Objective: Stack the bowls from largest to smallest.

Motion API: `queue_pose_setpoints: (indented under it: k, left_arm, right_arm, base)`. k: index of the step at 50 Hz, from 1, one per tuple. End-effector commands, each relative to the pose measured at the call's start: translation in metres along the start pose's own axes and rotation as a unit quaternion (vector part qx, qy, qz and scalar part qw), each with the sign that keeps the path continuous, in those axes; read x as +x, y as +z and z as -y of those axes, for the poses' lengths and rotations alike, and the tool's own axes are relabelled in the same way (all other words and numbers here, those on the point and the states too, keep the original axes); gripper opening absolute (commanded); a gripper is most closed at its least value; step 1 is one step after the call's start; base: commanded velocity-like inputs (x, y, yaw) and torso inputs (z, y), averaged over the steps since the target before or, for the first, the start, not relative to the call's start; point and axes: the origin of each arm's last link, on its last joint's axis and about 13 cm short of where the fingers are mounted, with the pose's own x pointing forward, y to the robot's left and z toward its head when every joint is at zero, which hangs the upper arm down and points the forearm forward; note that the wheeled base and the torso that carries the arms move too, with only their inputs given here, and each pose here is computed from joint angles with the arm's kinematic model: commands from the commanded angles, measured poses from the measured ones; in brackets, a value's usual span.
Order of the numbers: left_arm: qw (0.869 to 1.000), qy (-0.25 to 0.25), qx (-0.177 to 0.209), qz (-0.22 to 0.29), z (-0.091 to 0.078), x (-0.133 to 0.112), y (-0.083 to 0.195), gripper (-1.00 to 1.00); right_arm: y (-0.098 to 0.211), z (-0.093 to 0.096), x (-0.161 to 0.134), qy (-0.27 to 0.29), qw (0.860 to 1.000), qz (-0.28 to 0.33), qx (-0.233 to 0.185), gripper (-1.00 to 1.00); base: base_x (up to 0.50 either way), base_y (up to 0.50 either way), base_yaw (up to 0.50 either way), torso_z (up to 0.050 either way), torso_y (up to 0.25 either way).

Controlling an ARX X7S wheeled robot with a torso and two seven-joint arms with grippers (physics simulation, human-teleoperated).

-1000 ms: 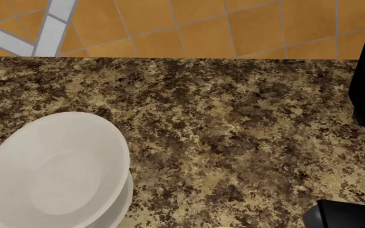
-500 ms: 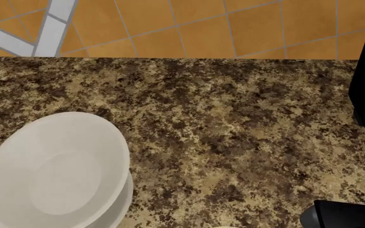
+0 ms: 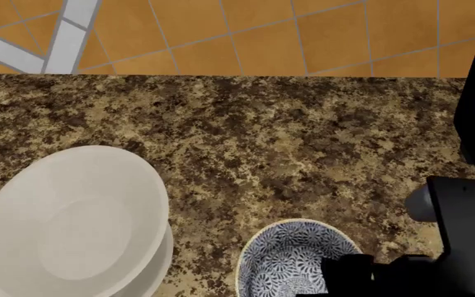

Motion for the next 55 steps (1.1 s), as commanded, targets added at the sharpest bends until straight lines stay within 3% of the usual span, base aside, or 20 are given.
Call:
queue_pose_setpoints:
  k: [1, 15, 33, 55]
  left_arm:
    - [1.000, 0.010, -0.014, 0.003, -0.005, 0.000, 0.008, 1.00]
    - [1.000, 0.011, -0.015, 0.006, -0.006, 0.001, 0.010, 1.00]
    - [1.000, 0.012, -0.020, 0.003, -0.008, 0.000, 0.004, 1.00]
    - [1.000, 0.018, -0.014, 0.004, -0.014, -0.002, 0.004, 1.00]
  right_arm:
    - [0.058, -0.027, -0.003, 0.031, 0.996, 0.061, -0.054, -1.00]
    - [0.092, -0.054, 0.001, 0.052, 0.991, 0.063, -0.104, -1.00]
    - [0.140, -0.095, 0.033, 0.099, 0.981, 0.042, -0.162, -1.00]
    - [0.147, -0.131, 0.077, 0.172, 0.965, 0.024, -0.199, -1.00]
  base:
    - [0.00, 0.00, 0.00, 0.000, 0.000]
    - [0.00, 0.00, 0.00, 0.000, 0.000]
    - [0.00, 0.00, 0.00, 0.000, 0.000]
    - [0.00, 0.00, 0.00, 0.000, 0.000]
